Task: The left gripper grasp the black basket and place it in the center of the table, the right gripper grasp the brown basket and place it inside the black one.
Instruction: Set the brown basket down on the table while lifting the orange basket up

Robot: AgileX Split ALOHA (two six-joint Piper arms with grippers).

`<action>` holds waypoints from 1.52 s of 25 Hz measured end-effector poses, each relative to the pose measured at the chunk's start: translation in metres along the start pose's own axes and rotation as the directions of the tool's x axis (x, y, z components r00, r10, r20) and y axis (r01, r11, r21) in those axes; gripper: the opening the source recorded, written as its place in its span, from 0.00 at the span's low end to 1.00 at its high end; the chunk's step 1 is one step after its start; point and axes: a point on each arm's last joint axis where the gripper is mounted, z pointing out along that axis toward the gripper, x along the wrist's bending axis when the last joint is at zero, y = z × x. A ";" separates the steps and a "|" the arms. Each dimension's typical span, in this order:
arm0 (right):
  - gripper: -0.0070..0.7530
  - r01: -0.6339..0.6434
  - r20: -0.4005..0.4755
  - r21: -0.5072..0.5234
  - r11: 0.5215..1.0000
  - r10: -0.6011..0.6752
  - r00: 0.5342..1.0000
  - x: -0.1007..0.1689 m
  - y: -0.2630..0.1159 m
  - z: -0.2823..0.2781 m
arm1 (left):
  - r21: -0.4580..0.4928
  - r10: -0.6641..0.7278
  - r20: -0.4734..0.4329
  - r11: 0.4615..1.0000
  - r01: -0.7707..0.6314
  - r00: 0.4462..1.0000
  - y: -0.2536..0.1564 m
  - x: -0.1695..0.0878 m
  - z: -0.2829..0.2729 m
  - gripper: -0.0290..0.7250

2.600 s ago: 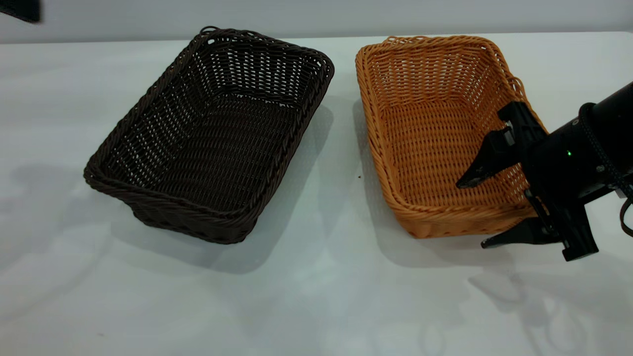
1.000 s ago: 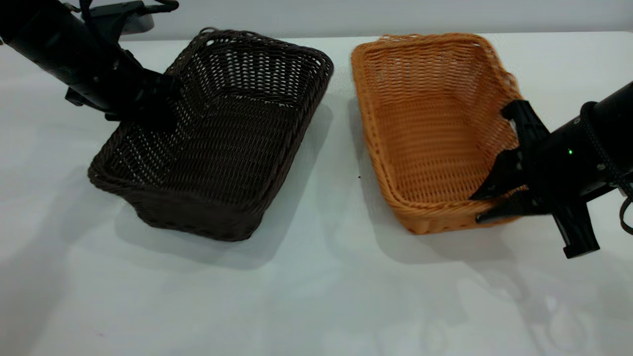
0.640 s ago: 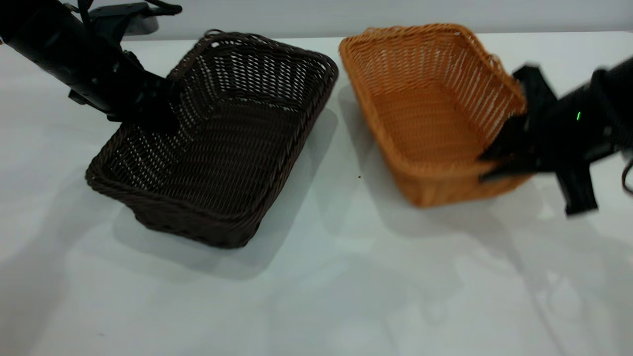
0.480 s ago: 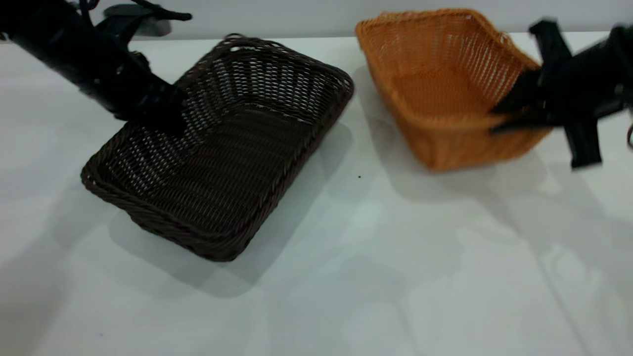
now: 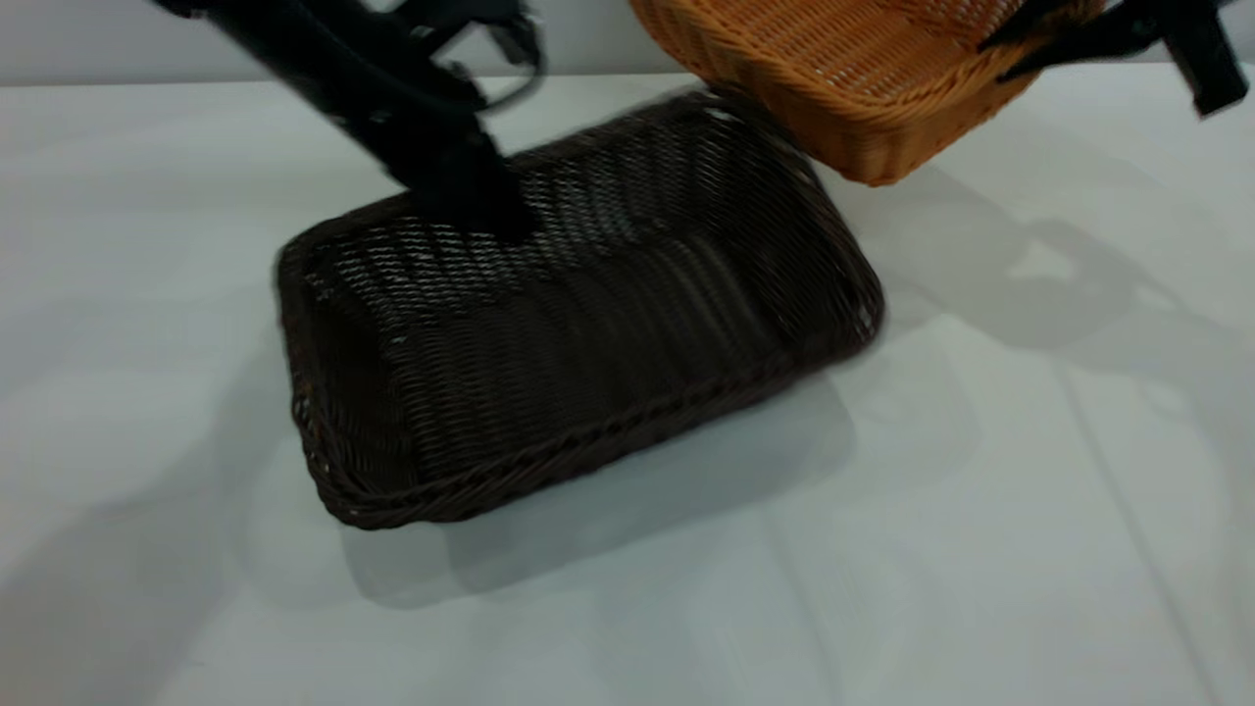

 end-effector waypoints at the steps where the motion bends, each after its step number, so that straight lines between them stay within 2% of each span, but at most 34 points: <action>1: 0.10 0.019 0.000 0.011 1.000 -0.019 1.000 0.004 0.001 -0.002 | 0.004 0.063 0.011 0.998 -0.063 0.998 0.007 -0.003 0.006 0.14; 5: 0.10 0.065 -0.026 0.046 0.997 -0.064 0.998 0.018 0.005 -0.009 | 0.013 0.244 0.045 0.969 -0.245 0.969 0.027 -0.015 0.023 0.14; 9: 0.10 0.080 -0.032 0.044 0.996 -0.078 0.996 0.022 0.007 -0.011 | 0.003 0.340 0.057 0.940 -0.341 0.939 0.030 -0.019 0.029 0.14; 23: 0.10 0.095 -0.035 0.061 0.994 -0.093 0.995 0.022 0.005 -0.011 | 0.017 0.397 0.012 0.918 -0.397 0.918 0.029 -0.015 0.032 0.16; 25: 0.10 0.093 -0.040 0.061 0.994 -0.090 0.995 0.022 0.005 -0.011 | 0.017 0.403 0.010 0.915 -0.403 0.915 0.029 -0.015 0.032 0.21; 27: 0.10 0.084 -0.049 0.059 0.995 -0.081 0.995 0.023 0.005 -0.011 | 0.020 0.406 -0.003 0.914 -0.406 0.914 0.030 -0.013 0.031 0.29; 30: 0.10 0.079 -0.059 0.053 0.995 -0.076 0.995 0.024 0.006 -0.011 | 0.024 0.418 -0.043 0.908 -0.418 0.907 0.034 -0.010 0.025 0.48; 33: 0.11 0.065 -0.071 0.033 0.997 -0.062 0.995 0.025 0.009 -0.013 | 0.012 0.428 -0.064 0.903 -0.429 0.901 0.043 -0.008 0.013 0.61; 38: 0.11 0.041 -0.096 -0.038 0.998 -0.044 0.994 0.022 0.030 -0.031 | -0.040 0.430 -0.057 0.901 -0.432 0.901 0.067 -0.012 -0.024 0.67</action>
